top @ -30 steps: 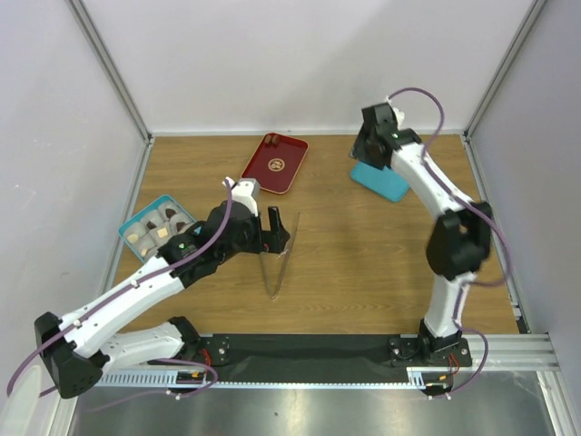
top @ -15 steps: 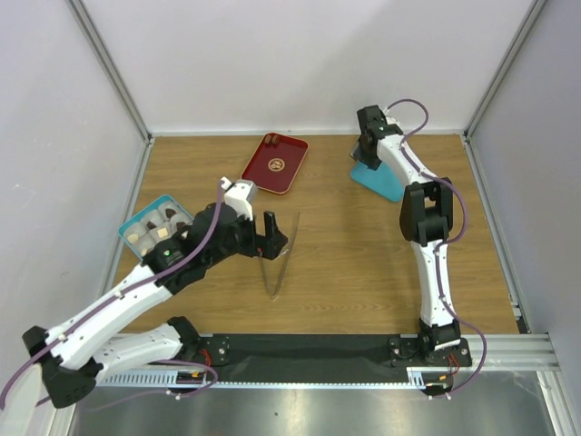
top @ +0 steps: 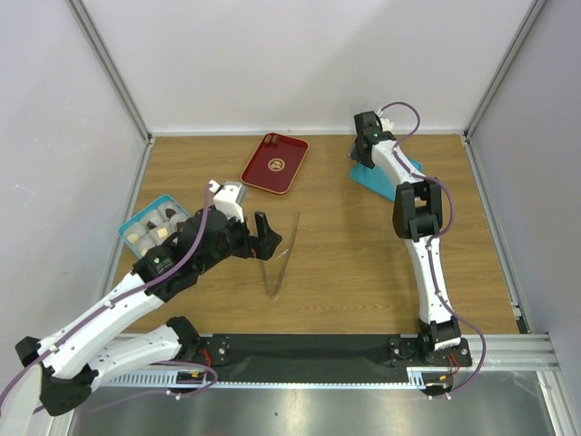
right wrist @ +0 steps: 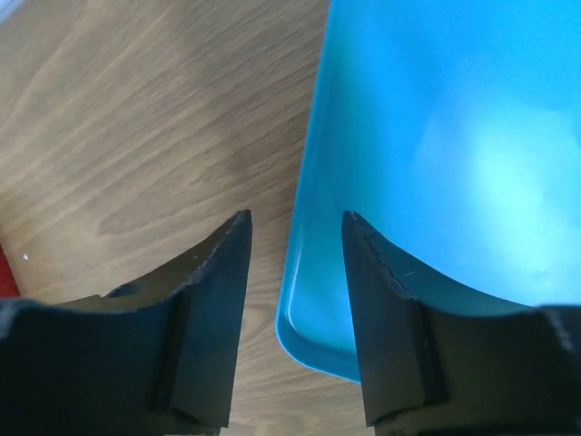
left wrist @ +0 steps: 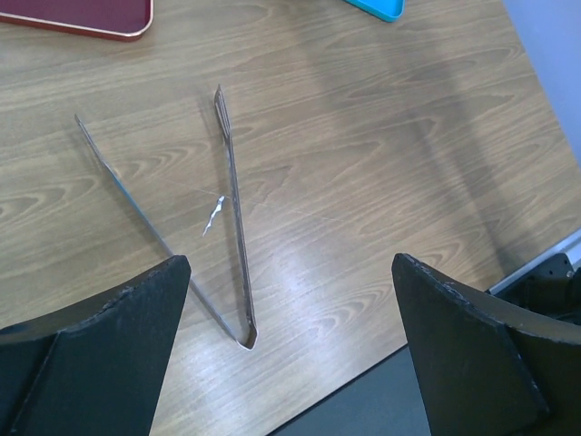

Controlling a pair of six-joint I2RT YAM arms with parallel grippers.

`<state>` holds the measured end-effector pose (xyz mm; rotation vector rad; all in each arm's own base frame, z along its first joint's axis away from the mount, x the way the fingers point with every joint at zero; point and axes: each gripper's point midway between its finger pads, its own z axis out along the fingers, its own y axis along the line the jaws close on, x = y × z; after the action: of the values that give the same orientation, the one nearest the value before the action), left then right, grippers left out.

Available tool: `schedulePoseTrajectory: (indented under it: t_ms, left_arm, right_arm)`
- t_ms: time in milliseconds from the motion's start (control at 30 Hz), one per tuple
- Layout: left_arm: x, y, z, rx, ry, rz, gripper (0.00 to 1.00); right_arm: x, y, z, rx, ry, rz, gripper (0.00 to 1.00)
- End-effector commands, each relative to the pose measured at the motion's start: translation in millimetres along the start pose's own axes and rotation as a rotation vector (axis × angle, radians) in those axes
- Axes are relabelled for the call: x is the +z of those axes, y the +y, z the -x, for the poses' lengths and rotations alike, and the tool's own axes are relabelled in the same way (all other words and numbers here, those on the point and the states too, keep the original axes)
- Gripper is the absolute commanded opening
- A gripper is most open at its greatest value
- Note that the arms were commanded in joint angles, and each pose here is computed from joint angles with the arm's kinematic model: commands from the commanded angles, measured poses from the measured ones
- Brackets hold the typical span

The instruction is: Pack the chocolate

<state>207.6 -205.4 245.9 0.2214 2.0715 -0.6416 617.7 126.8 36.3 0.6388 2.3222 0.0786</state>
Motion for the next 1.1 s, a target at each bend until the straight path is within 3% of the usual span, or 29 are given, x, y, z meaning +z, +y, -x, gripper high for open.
schedulePoseTrajectory:
  t_ms: [0,200,300,400,467,500,533,633,700,867,1067]
  left_arm:
    - [0,-5,22,0.016,-0.041,0.018,1.00]
    - [-7,6,30,0.028,-0.068,0.073,1.00]
    - [-13,3,37,0.011,-0.101,0.054,1.00]
    - [-16,5,43,-0.002,-0.110,0.063,0.99]
    - [-17,3,46,-0.012,-0.101,0.046,0.98]
    - [-16,10,50,-0.026,-0.104,0.061,0.98]
    - [-15,12,53,-0.039,-0.108,0.056,0.97]
    - [-12,21,62,-0.087,-0.100,0.015,0.96]
    - [-10,25,70,-0.111,-0.089,-0.027,0.96]
    - [-1,25,94,-0.134,-0.084,-0.067,0.96]
    - [15,13,120,-0.235,-0.093,-0.259,0.96]
  right_arm:
    - [10,-3,-8,-0.083,-0.012,-0.039,0.49]
    - [13,-4,-28,-0.189,0.041,-0.017,0.37]
    - [12,1,-37,-0.230,0.077,0.019,0.25]
    - [-3,15,-41,-0.262,0.109,0.094,0.06]
    - [-19,27,-41,-0.271,0.126,0.158,0.00]
    - [-23,25,-52,-0.282,0.153,0.170,0.00]
    - [-48,37,-36,-0.275,0.124,0.222,0.00]
    - [-78,43,-44,-0.251,0.147,0.316,0.00]
    - [-123,61,-17,-0.227,0.072,0.427,0.00]
    - [-183,67,-17,-0.213,0.093,0.578,0.00]
    - [-278,91,11,-0.104,0.065,0.831,0.00]
